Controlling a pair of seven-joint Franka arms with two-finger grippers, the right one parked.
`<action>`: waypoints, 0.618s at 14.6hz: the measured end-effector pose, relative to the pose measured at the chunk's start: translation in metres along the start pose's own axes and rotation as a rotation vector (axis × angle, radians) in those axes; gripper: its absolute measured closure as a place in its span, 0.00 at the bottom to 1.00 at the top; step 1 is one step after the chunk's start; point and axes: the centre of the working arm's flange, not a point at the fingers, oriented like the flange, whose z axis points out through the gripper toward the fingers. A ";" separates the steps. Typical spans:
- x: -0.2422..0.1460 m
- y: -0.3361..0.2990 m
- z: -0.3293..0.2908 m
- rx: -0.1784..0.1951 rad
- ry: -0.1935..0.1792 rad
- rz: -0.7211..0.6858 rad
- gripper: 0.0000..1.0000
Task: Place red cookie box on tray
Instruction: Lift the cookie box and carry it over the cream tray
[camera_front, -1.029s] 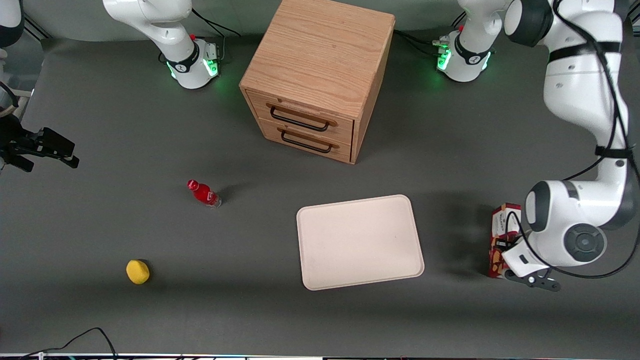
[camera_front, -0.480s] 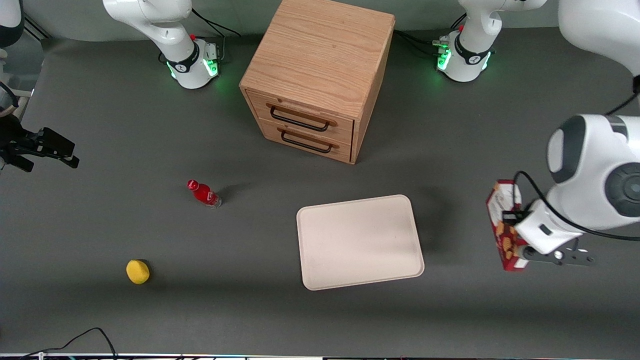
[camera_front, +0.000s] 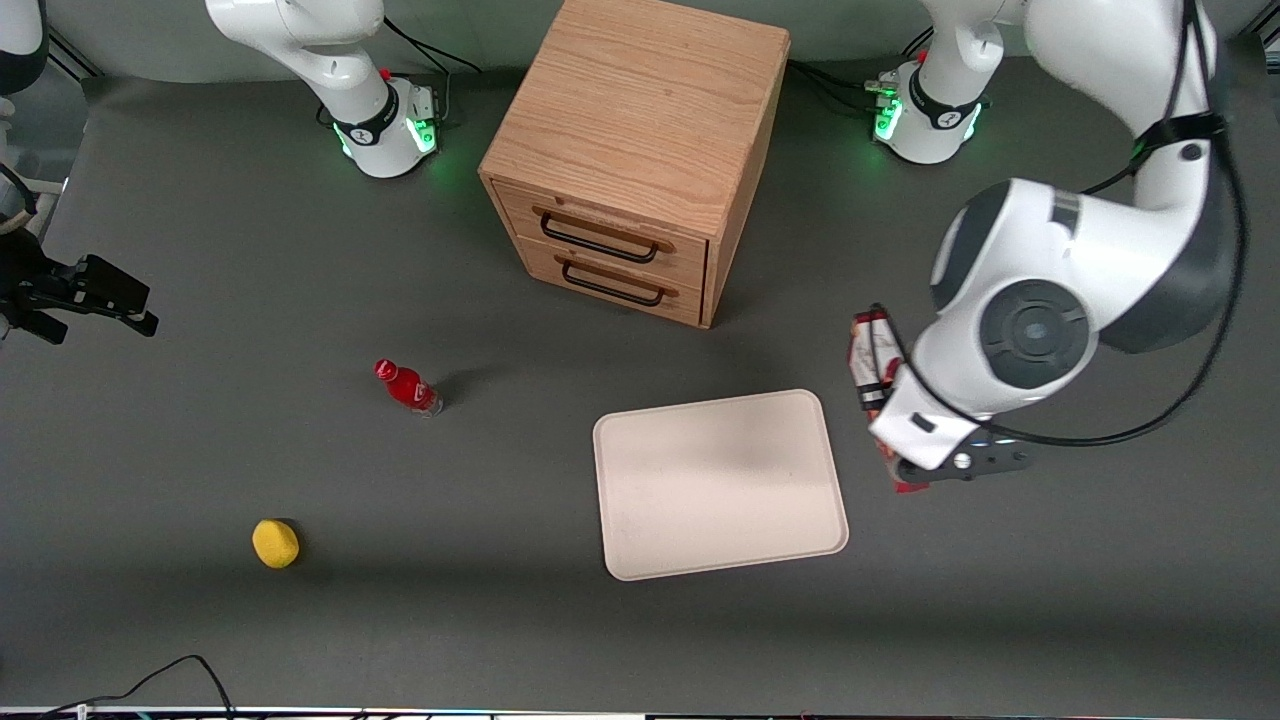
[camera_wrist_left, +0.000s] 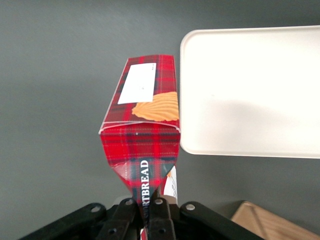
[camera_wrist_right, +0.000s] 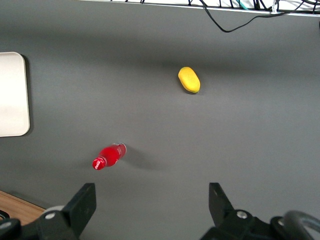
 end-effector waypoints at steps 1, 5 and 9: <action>0.004 0.011 0.010 -0.009 -0.007 -0.022 0.95; 0.029 0.055 0.074 -0.047 -0.008 -0.066 0.95; 0.047 0.074 0.128 -0.064 -0.011 -0.075 0.95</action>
